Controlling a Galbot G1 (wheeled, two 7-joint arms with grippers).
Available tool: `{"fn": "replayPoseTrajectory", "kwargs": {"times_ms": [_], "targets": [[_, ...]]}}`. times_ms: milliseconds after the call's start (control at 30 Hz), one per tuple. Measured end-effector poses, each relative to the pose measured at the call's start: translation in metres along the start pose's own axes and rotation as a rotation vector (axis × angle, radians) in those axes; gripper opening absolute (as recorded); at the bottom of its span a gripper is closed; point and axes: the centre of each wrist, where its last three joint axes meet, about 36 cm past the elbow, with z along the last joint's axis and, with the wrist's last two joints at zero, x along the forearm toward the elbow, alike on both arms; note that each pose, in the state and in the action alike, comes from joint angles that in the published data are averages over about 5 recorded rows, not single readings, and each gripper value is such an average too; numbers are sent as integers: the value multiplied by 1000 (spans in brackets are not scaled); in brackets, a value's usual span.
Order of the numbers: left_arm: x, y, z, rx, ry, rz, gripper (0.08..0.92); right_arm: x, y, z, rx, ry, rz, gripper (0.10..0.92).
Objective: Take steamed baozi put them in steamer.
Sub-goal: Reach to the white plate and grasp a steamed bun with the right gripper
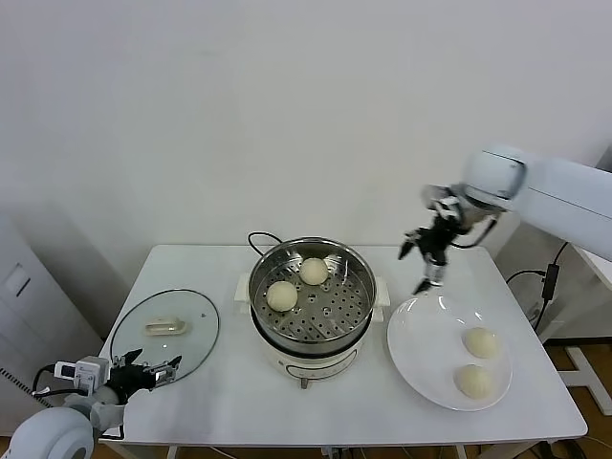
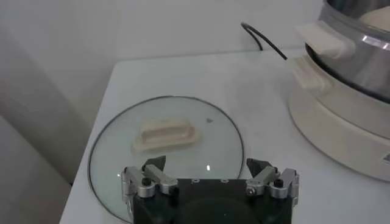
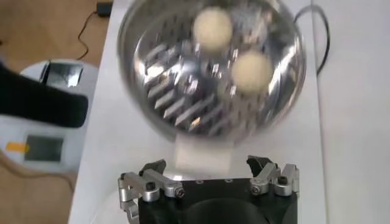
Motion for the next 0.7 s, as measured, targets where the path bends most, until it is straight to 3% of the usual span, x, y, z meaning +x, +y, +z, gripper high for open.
{"fn": "replayPoseTrajectory", "kwargs": {"times_ms": [300, 700], "targets": [[0, -1, -1, -1, 0, 1, 823, -30, 29, 58, 8, 53, -45, 823], [0, -1, 0, 0, 4, 3, 823, -89, 53, 89, 41, 88, -113, 823]]}}
